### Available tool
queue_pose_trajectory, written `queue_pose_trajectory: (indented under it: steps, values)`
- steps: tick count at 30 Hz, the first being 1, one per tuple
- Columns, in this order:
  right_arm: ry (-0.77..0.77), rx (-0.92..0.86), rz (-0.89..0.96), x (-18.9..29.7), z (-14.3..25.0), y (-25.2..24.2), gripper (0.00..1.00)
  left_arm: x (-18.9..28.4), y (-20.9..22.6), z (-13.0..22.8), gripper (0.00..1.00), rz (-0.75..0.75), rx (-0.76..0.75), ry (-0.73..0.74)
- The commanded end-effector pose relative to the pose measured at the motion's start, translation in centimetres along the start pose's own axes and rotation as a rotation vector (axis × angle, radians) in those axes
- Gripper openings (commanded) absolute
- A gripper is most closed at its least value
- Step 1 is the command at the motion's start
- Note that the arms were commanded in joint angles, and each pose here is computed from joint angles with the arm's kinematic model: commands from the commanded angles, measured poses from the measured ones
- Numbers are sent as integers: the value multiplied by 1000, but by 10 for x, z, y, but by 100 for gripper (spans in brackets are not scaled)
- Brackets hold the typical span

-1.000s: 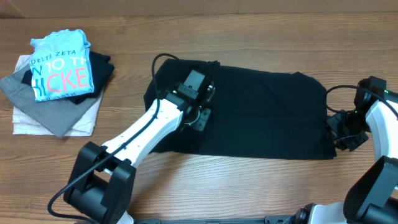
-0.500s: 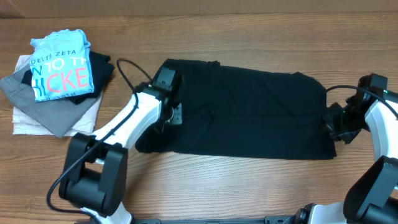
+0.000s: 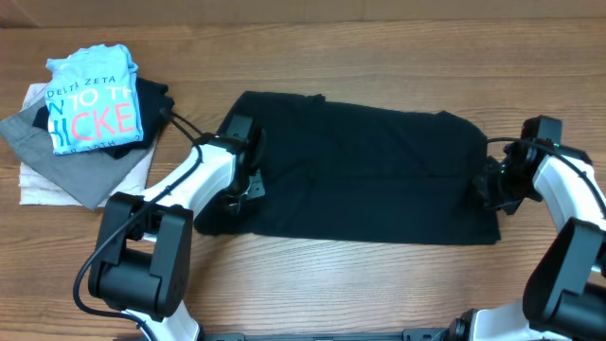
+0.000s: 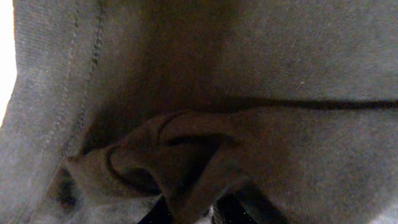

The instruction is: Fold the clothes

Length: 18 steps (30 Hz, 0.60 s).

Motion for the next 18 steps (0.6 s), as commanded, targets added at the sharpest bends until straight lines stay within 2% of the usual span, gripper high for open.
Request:
queue_pose_trajectory:
  steps: [1,7,11,15,18]
  values:
    - [30,-2,43,-19,10,-13,23,-14,26,27,15,-106,48,108]
    - [131,-52,110,-26,38,-34,22,-9,33,52,7,-134,41,222]
    - [145,-59,118,-25,41,-35,18,-5,35,57,5,-140,35,240]
    - [109,-55,95,-18,30,-27,20,16,27,43,6,-79,-8,159]
    - [58,-41,48,3,14,-9,24,54,17,12,10,-15,-61,-8]
Point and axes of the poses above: each gripper's point midway between its finger pads, its own x axis back along the fingers, its own y axis along the line the jaws close on, z = x × y, the point moved 2 cm from there along x, back along the fingers, and after that the axes turned 10 degrees about -x, right-handed, at the moved point
